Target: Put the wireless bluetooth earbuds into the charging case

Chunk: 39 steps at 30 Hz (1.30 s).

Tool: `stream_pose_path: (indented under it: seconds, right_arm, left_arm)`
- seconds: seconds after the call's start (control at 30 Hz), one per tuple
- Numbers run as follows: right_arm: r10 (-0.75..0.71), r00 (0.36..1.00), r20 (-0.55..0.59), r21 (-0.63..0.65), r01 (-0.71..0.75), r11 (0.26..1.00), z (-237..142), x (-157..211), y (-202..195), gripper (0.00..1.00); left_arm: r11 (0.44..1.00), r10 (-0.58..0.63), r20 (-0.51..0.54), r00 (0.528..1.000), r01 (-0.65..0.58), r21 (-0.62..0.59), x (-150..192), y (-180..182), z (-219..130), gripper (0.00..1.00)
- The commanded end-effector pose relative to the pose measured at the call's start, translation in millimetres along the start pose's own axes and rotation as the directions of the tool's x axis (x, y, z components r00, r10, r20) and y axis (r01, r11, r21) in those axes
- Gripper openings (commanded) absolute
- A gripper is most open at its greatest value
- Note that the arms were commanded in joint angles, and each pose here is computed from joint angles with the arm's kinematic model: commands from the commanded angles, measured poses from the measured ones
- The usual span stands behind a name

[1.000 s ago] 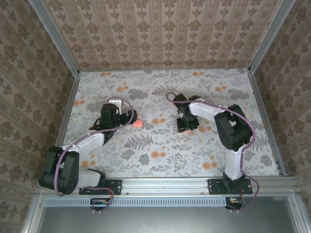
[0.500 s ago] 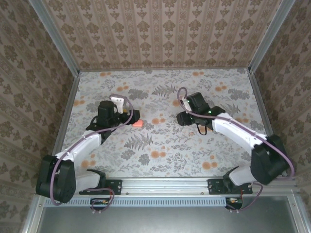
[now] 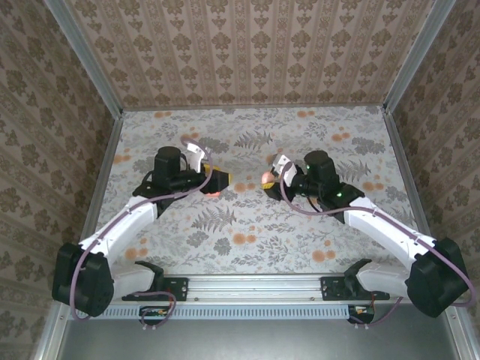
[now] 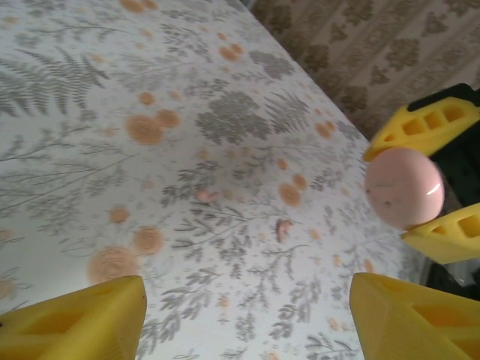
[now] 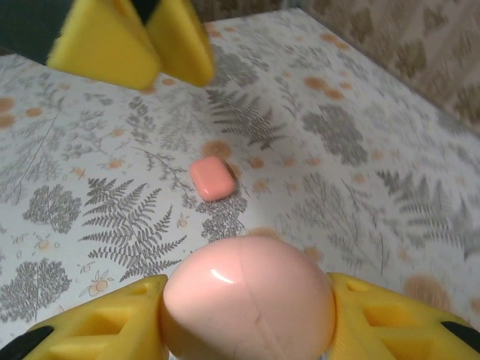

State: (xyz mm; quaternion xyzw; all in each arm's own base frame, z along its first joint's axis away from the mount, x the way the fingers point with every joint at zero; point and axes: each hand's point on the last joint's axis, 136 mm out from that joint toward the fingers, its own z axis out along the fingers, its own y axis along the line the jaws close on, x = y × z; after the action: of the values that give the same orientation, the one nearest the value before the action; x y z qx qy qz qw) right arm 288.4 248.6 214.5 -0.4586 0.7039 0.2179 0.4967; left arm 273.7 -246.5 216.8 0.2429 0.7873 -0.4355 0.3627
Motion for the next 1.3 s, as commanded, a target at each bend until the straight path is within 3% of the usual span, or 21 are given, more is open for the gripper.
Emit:
stream_pose_path:
  seconds: [0.0, 0.57, 1.03, 1.27]
  right_arm:
    - [-0.246, 0.967, 0.069, -0.072, 0.251, 0.965, 4, -15, 22, 0.29]
    - [-0.374, 0.927, 0.002, -0.063, 0.373, 0.926, 37, -18, 31, 0.29]
    - [-0.408, 0.912, 0.025, -0.057, 0.409, 0.911, 41, -27, 35, 0.3]
    - [-0.427, 0.904, 0.01, -0.033, 0.428, 0.903, 45, -29, 31, 0.3]
  left_arm:
    - [0.997, 0.026, -0.002, 1.0, -0.026, 0.068, -7, -24, -8, 0.72]
    - [0.978, 0.012, -0.14, 0.99, 0.017, 0.207, 17, -69, 20, 0.67]
    - [0.971, -0.039, -0.171, 0.984, 0.078, 0.226, 20, -69, 33, 0.53]
    - [0.964, -0.043, -0.188, 0.981, 0.09, 0.251, 22, -72, 37, 0.39]
